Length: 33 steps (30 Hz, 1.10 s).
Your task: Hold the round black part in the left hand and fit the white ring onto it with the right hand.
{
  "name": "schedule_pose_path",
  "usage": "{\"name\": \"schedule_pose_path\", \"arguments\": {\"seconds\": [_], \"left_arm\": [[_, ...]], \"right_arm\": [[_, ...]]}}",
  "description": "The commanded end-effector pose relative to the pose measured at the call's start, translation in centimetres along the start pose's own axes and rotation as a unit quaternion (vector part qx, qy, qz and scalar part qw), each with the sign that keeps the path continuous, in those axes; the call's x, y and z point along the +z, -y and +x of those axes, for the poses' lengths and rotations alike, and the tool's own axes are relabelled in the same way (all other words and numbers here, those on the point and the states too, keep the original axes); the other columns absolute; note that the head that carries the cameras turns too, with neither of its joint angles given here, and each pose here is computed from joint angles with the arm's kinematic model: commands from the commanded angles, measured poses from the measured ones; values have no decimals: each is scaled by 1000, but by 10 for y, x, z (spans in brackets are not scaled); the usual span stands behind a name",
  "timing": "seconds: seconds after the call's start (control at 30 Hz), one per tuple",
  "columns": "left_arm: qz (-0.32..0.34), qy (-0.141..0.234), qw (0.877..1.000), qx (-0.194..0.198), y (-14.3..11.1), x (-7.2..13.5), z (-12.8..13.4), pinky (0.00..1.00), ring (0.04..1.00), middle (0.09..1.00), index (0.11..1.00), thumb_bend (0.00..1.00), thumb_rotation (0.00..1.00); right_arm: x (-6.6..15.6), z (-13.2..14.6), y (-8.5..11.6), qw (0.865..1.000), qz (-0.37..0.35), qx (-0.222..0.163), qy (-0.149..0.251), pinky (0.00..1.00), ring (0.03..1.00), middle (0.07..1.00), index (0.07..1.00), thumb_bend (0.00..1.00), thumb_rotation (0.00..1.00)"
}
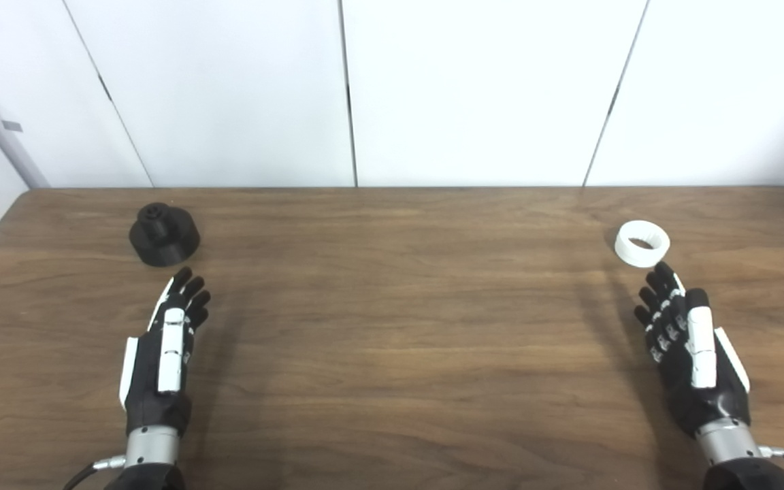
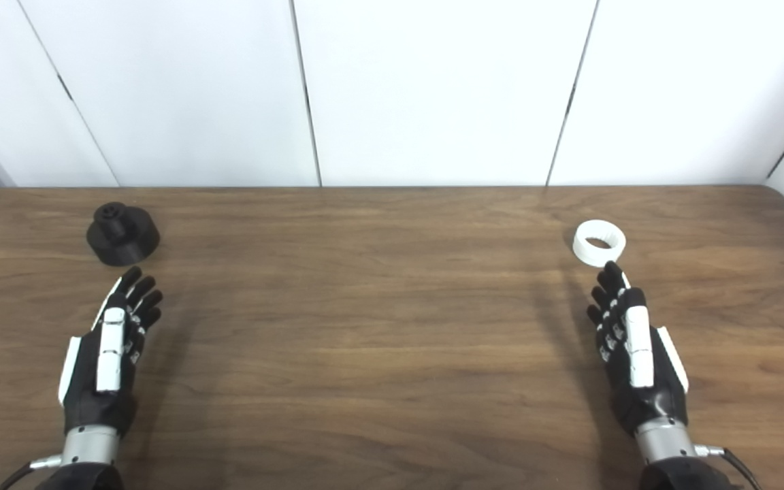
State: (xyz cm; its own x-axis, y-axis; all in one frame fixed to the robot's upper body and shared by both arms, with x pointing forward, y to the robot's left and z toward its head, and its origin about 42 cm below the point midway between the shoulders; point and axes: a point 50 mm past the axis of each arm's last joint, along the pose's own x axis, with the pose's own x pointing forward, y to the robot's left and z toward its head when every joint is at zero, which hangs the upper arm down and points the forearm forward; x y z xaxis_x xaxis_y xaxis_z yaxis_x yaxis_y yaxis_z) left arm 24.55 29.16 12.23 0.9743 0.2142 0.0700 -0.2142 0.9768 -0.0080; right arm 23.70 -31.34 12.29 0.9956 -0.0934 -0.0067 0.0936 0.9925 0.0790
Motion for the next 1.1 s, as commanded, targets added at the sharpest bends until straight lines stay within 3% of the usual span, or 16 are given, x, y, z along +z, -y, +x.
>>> {"name": "schedule_pose_path", "arguments": {"seconds": [0.0,0.67,1.07], "left_arm": [[3,38,999,-3,2,16,9,925,903,919,930,470,910],[1,40,999,-6,4,17,7,917,903,921,938,465,904],[4,41,999,-17,20,8,-2,952,907,929,946,500,914]], "right_arm": [[18,7,0,999,-6,9,42,999,1000,1000,994,549,1000],[18,6,2,999,-13,12,43,1000,1000,1000,993,562,1000],[16,3,18,999,-22,16,40,1000,1000,1000,1000,573,1000]]}}
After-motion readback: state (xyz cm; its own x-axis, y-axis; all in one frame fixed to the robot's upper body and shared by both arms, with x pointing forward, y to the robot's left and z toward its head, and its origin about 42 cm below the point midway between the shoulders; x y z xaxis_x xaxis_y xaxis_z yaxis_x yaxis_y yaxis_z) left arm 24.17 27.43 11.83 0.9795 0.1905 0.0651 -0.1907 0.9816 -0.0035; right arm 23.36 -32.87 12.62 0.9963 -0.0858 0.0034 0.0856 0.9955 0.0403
